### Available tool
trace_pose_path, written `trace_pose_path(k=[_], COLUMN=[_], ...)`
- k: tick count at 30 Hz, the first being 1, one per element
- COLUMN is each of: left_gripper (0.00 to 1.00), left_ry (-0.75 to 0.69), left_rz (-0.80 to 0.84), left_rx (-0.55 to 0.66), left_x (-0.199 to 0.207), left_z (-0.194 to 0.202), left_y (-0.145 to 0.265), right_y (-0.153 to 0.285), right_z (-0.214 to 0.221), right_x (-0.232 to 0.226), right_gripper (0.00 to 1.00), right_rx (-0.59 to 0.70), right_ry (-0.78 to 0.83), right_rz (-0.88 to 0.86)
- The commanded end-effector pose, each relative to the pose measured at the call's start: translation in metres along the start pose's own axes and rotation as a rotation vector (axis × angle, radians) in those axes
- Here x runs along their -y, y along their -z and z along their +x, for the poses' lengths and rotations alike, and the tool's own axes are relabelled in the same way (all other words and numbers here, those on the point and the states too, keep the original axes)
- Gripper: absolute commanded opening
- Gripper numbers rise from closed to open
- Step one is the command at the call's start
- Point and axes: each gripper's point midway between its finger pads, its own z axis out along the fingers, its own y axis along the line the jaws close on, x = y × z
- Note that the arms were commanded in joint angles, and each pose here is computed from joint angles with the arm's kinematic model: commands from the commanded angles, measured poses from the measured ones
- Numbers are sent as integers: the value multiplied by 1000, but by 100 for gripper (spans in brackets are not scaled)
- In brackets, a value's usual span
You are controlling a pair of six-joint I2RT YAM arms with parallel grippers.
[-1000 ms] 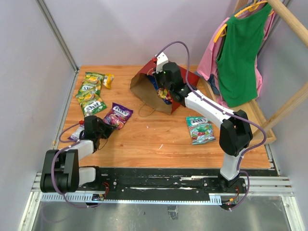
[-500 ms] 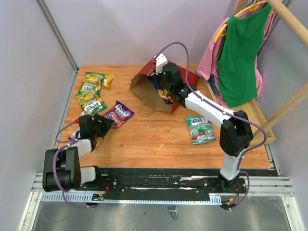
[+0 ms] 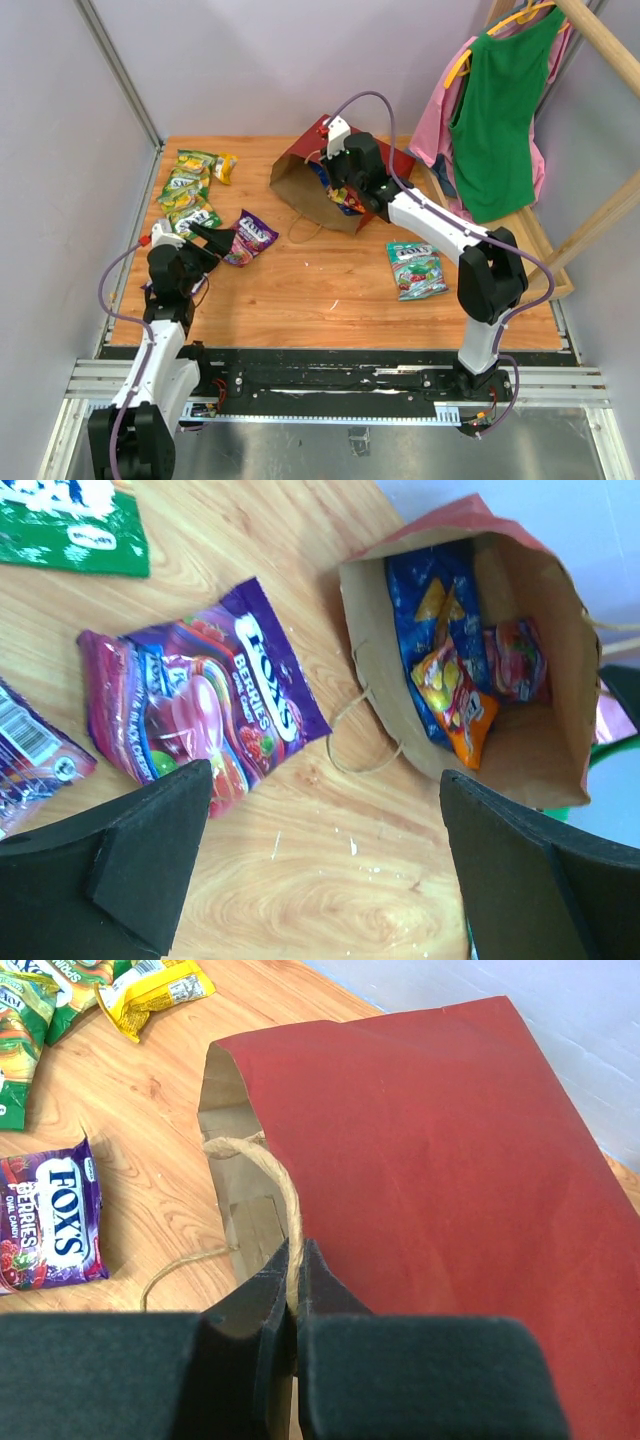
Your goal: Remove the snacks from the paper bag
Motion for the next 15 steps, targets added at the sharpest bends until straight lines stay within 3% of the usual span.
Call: trace_pose_path(k=[1, 8, 15], left_gripper=[100, 100, 99], left_ry=[-72, -166, -202], left_rz=[1, 36, 122], left_rx=[-65, -216, -278], left_x=[10, 46, 84], left_z=[16, 69, 104], left_y=[0, -26, -41], right_y=[6, 7, 14], right_z=[-4, -1, -2], right_x=[3, -7, -4], right_gripper=[1, 1, 1], right_rx=[13, 5, 10], right_ry=[-50, -86, -79], right_rz=[-23, -67, -55])
